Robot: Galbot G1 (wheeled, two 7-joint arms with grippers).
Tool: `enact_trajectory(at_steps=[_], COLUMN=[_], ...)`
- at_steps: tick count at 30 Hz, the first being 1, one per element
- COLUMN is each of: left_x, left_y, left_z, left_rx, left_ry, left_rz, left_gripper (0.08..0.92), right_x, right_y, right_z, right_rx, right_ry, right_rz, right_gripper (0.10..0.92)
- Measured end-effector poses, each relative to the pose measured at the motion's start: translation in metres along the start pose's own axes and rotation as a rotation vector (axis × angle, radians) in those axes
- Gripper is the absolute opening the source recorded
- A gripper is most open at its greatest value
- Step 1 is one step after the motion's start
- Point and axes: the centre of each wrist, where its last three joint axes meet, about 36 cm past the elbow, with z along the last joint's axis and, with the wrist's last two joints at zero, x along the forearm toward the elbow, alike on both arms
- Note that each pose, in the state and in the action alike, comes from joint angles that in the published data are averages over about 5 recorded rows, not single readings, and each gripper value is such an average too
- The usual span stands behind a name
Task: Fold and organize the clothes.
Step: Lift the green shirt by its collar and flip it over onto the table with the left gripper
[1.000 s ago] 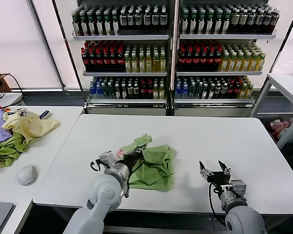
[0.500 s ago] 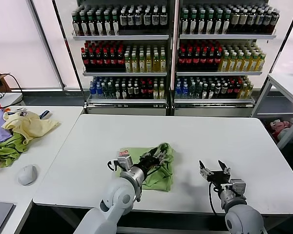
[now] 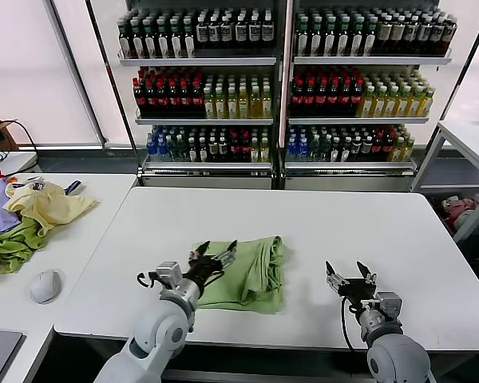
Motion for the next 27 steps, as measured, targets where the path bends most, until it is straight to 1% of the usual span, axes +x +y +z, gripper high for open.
enact_trajectory(at_steps=[2,5,9,12,15,19,27], left_x=[-0.002,-0.003,-0.005,-0.006,-0.007,-0.005,-0.001], left_y=[0.007,0.014,0.017,0.018,0.017,0.015,0.016], left_z=[0.008,0.02,0.033,0.041,0.046,0.052,0.058], left_rx=[-0.039,-0.088,-0.139,-0.167,-0.184,-0.189,-0.162], left_ry=[0.012,0.032,0.056,0.071,0.087,0.1,0.097], left_rz=[-0.048,-0.097,-0.136,-0.156,-0.169,-0.166,-0.146], left_gripper=[0.823,0.823,0.821,0.796,0.726,0.605,0.38], right_x=[0.0,0.001,0.002,0.004,0.005,0.007,0.009], right_y=[0.001,0.001,0.002,0.002,0.002,0.002,0.003], right_z=[0.001,0.002,0.002,0.002,0.001,0.0,-0.001], right_rx=[-0.001,-0.001,-0.001,0.0,0.0,-0.001,-0.004], right_ry=[0.001,0.003,0.004,0.002,-0.001,-0.005,-0.009], right_rz=[0.001,0.002,0.004,0.004,0.005,0.006,0.007], right_gripper=[0.823,0.823,0.823,0.823,0.823,0.823,0.823])
